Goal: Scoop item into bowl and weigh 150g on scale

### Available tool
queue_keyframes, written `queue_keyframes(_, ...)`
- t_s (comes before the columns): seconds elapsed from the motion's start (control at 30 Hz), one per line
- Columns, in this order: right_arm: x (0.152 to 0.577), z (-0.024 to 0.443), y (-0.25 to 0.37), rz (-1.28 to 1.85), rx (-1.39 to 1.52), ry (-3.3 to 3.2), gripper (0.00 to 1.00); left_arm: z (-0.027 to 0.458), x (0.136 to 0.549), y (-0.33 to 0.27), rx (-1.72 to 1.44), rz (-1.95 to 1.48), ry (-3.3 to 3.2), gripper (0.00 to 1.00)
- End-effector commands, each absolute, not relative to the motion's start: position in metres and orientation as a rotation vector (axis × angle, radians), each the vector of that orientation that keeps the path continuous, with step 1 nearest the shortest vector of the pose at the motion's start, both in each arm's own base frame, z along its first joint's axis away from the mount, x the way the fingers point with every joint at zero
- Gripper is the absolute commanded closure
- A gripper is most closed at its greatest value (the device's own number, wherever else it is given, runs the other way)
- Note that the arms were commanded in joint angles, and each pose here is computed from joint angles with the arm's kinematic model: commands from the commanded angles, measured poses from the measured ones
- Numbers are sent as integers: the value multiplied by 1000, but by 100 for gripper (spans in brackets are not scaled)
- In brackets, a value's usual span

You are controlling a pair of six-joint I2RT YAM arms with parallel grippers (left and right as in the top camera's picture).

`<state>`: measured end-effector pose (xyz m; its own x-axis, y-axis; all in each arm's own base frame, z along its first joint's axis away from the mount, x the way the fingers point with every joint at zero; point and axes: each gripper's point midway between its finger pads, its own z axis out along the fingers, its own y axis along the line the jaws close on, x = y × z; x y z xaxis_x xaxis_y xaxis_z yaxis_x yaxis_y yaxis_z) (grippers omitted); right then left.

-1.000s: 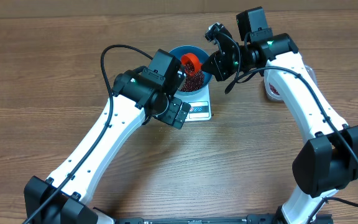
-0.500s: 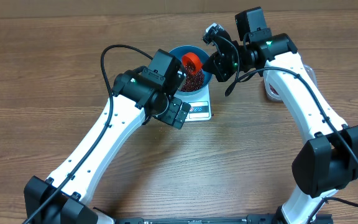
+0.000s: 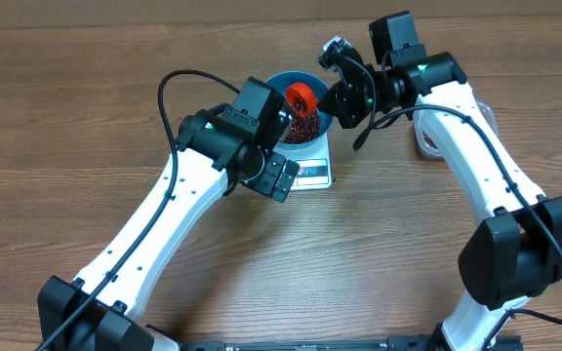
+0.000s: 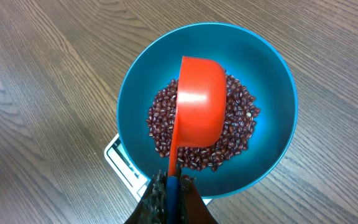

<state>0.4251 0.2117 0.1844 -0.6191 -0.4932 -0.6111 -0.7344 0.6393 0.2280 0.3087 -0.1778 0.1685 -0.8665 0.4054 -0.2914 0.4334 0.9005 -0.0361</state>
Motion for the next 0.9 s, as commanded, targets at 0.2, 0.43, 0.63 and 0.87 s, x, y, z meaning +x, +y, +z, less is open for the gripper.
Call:
queue_keyframes(0.2, 428, 194, 216, 635, -958, 2336, 96, 175, 309, -178, 647, -144, 2764, 0)
queue_keyframes(0.43, 428, 194, 216, 643, -932, 2346, 96, 175, 309, -178, 647, -144, 2764, 0)
queue_keyframes(0.63, 414, 187, 214, 629, -1068, 2338, 96, 175, 309, -178, 647, -144, 2764, 0)
queue_keyframes(0.87, 434, 189, 206, 583, -823, 2417, 96, 175, 309, -178, 647, -144, 2764, 0)
